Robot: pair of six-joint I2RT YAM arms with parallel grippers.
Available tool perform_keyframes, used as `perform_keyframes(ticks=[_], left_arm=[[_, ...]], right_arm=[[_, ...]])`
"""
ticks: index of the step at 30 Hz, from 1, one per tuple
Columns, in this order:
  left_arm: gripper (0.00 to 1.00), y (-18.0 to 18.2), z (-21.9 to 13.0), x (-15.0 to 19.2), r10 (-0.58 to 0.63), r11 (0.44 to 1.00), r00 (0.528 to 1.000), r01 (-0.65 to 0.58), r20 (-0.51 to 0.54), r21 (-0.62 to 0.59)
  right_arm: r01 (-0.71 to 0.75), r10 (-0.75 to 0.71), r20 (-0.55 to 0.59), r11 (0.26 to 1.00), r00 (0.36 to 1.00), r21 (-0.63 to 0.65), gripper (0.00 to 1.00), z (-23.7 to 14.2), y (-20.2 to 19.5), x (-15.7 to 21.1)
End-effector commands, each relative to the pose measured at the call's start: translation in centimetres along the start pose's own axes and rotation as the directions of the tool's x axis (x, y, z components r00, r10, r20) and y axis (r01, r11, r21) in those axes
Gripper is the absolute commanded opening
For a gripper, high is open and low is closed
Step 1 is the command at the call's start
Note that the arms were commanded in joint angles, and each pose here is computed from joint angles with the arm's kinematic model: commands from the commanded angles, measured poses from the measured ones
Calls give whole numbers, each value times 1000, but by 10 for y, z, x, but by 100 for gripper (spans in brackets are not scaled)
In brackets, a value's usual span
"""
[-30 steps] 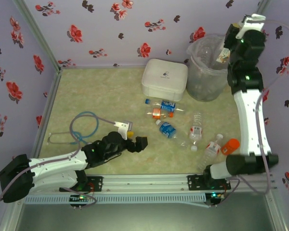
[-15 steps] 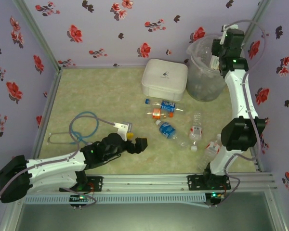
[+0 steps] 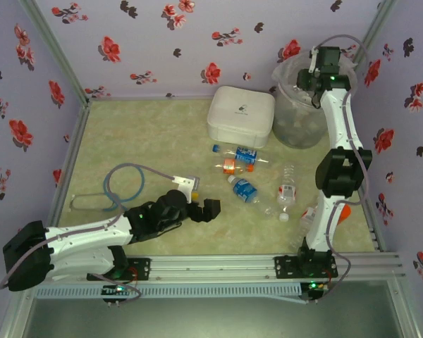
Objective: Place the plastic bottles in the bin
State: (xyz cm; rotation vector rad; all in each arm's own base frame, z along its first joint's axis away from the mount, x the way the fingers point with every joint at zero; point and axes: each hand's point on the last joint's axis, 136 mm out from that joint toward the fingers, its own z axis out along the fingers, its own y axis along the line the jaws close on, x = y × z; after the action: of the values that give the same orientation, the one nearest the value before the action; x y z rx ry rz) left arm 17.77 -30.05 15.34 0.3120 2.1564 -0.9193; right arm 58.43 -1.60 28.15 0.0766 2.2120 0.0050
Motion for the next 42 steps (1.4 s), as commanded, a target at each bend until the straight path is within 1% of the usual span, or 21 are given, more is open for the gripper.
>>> perform_keyframes(ticks=[1,4,8,10,16,17,18,19,25,31,37,42], left_arm=[[100,-4,1,-5,14,1000,1000,-14,6,-10],[100,-3,1,-5,13,1000,1000,-12,4,-14],[100,-2,0,-3,12,1000,1000,-12,-8,-25],[100,1,1,0,12,999,1000,-12,-19,-36],[100,3,3,0,19,999,999,-20,-26,-48],[100,2,3,1,22,998,999,-23,-30,-50],[100,3,4,2,23,998,999,-25,-34,-53],[100,3,5,2,26,998,999,-28,-38,-56],[100,5,6,5,29,997,998,-32,-46,-64],[100,7,7,7,33,997,998,-37,-55,-71],[100,7,10,8,35,996,998,-39,-61,-76],[100,9,16,10,33,995,997,-39,-71,-88]], right_arm=[[-85,59,-251,992,966,-94,11,17,16,63],[-158,99,-290,970,952,-187,18,19,33,70],[-194,133,-270,957,954,-215,35,15,38,60],[-192,139,-240,958,961,-213,45,9,37,51],[-169,143,-142,967,979,-193,83,-21,30,17],[-165,143,-128,968,981,-187,88,-27,29,12],[-162,145,-107,971,984,-177,97,-35,26,6],[-160,146,-91,973,985,-165,100,-41,23,1],[-164,165,-5,979,986,-125,100,-82,9,-26],[-167,172,48,981,984,-96,100,-113,-5,-38],[-163,171,89,983,981,-87,100,-145,-8,-44],[-188,200,99,975,975,-122,100,-175,-2,-31]])
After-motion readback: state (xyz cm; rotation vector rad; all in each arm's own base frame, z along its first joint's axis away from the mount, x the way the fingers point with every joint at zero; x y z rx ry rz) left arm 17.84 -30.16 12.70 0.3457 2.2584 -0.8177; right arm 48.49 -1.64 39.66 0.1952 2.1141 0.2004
